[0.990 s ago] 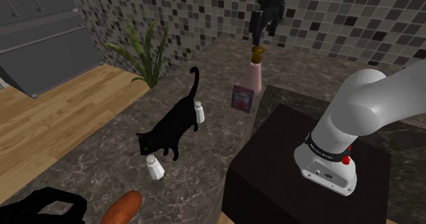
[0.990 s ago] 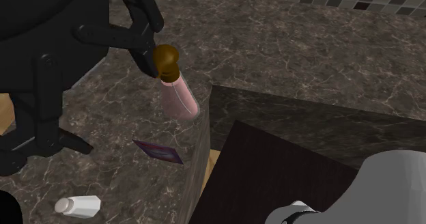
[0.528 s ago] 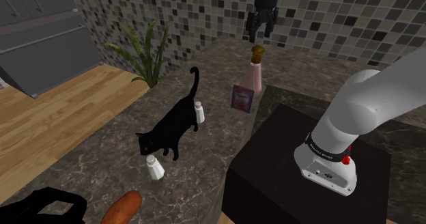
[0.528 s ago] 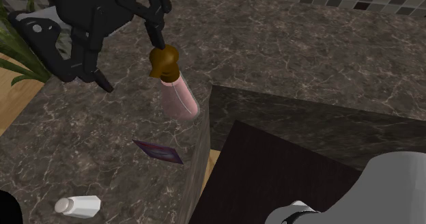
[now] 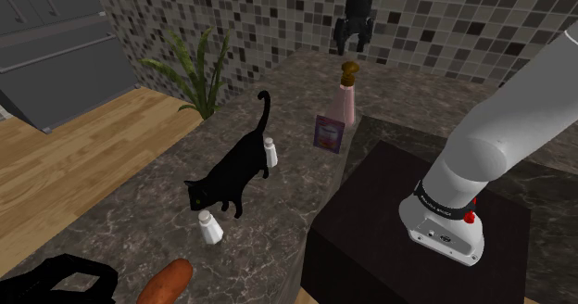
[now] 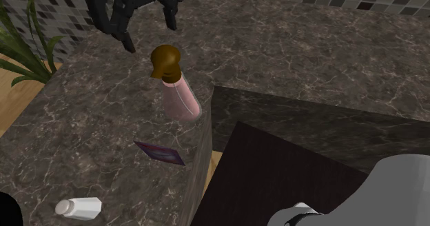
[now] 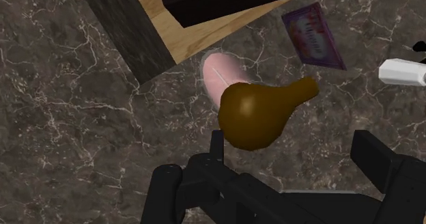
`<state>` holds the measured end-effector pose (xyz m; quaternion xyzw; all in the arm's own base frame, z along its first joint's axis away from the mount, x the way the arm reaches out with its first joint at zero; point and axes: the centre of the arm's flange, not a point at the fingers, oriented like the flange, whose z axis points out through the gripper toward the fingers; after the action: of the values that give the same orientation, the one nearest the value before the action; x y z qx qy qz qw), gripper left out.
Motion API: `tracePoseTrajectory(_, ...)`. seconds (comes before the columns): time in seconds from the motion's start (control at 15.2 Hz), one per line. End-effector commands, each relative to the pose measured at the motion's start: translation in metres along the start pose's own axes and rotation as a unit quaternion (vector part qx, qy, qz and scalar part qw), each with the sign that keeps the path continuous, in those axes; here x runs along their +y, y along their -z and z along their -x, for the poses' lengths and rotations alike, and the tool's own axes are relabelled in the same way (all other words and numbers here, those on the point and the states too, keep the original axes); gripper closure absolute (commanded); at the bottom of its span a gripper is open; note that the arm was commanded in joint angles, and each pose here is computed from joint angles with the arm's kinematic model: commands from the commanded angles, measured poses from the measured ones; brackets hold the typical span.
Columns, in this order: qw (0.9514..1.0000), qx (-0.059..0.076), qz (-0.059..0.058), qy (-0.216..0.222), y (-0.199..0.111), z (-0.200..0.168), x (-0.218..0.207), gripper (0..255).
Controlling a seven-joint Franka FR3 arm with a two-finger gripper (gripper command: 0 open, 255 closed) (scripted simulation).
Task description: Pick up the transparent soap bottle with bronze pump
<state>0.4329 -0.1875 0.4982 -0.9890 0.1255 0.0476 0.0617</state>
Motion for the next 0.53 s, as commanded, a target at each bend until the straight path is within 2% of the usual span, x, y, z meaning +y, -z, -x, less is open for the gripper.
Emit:
tracePoseTrajectory(0.0,0.9999,-0.005,-0.007,-0.006,-0.009,-0.008,0.014,0)
tracePoseTrajectory(0.46,0.9999,-0.005,-0.007,-0.006,-0.048,-0.013,0.019,0)
